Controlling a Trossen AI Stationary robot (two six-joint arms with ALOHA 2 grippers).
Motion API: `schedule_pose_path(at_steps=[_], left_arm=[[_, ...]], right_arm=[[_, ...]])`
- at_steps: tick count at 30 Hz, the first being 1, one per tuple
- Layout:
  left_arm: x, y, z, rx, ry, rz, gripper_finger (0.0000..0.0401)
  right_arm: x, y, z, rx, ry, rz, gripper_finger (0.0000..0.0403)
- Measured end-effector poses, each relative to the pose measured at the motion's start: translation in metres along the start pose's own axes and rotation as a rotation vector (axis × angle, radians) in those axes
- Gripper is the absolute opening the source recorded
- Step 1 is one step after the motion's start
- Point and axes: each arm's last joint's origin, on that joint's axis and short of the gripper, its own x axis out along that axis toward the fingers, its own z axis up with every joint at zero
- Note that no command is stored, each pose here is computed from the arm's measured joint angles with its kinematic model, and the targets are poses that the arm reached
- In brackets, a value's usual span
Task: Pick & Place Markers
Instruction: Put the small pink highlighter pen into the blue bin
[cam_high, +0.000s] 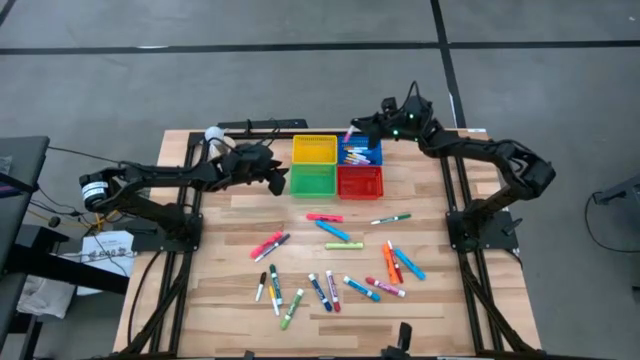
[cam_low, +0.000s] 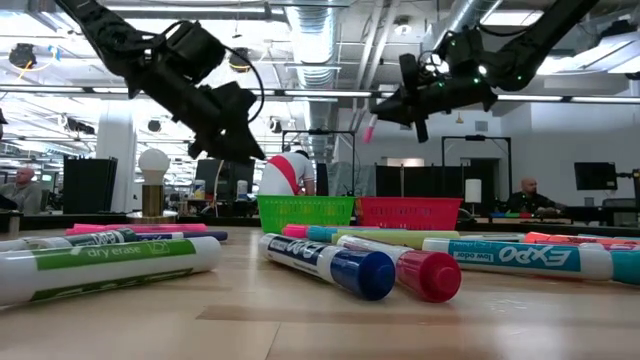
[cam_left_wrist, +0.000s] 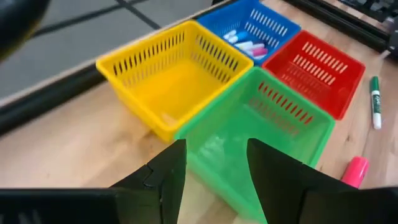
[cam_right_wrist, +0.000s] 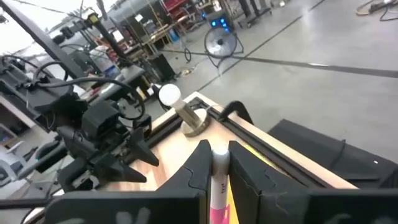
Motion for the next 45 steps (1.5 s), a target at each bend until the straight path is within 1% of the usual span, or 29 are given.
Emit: schedule_pose_path(at_steps=[4,6,9,11,14,19,22,28,33,36,41,45], left_arm=[[0.0,0.001,-0.006,-0.005,0.016,0.0,0.0164],[0.0,0.001,-0.005,-0.006,0.01,-0.001,0.0162],[0.0,0.0,-0.003,-0.008,-0.016,-0.007,0.0159],[0.0,0.0,-0.002,-0.009,-0.031,-0.011,0.0159],[0.0,0.0,-0.001,-0.01,-0.038,-0.013,0.0159],[0.0,0.0,0.0,-0.008,-0.044,-0.014,0.0159],[0.0,0.0,0.001,-0.008,-0.053,-0.016,0.0159],[0.0,-0.001,0.003,-0.01,-0.073,-0.021,0.0159],[0.0,-0.001,0.003,-0.013,-0.077,-0.022,0.0159],[0.0,-0.001,0.004,-0.014,-0.091,-0.026,0.0159],[-0.001,-0.002,0.007,-0.016,-0.114,-0.031,0.0159],[-0.001,-0.002,0.008,-0.021,-0.122,-0.034,0.0159]], right_arm=[[-0.005,-0.01,-0.001,0.017,0.027,-0.032,0.0032],[-0.007,-0.014,-0.001,0.022,0.047,-0.039,0.0037],[-0.007,-0.016,0.002,0.01,0.106,-0.067,0.0035],[-0.005,-0.014,0.009,-0.025,0.154,-0.075,0.0028],[-0.003,-0.006,0.021,-0.091,0.264,-0.1,0.0024],[-0.004,0.014,0.043,-0.262,0.445,-0.24,0.004],[-0.005,0.025,0.054,-0.348,0.504,-0.284,0.004],[-0.003,0.038,0.062,-0.466,0.52,-0.289,0.0025],[0.002,0.046,0.057,-0.54,0.554,-0.319,0.0042],[0.003,0.05,0.055,-0.568,0.572,-0.319,0.0043],[0.006,0.055,0.053,-0.588,0.572,-0.299,0.0031],[0.007,0.055,0.044,-0.602,0.601,-0.286,0.0036]])
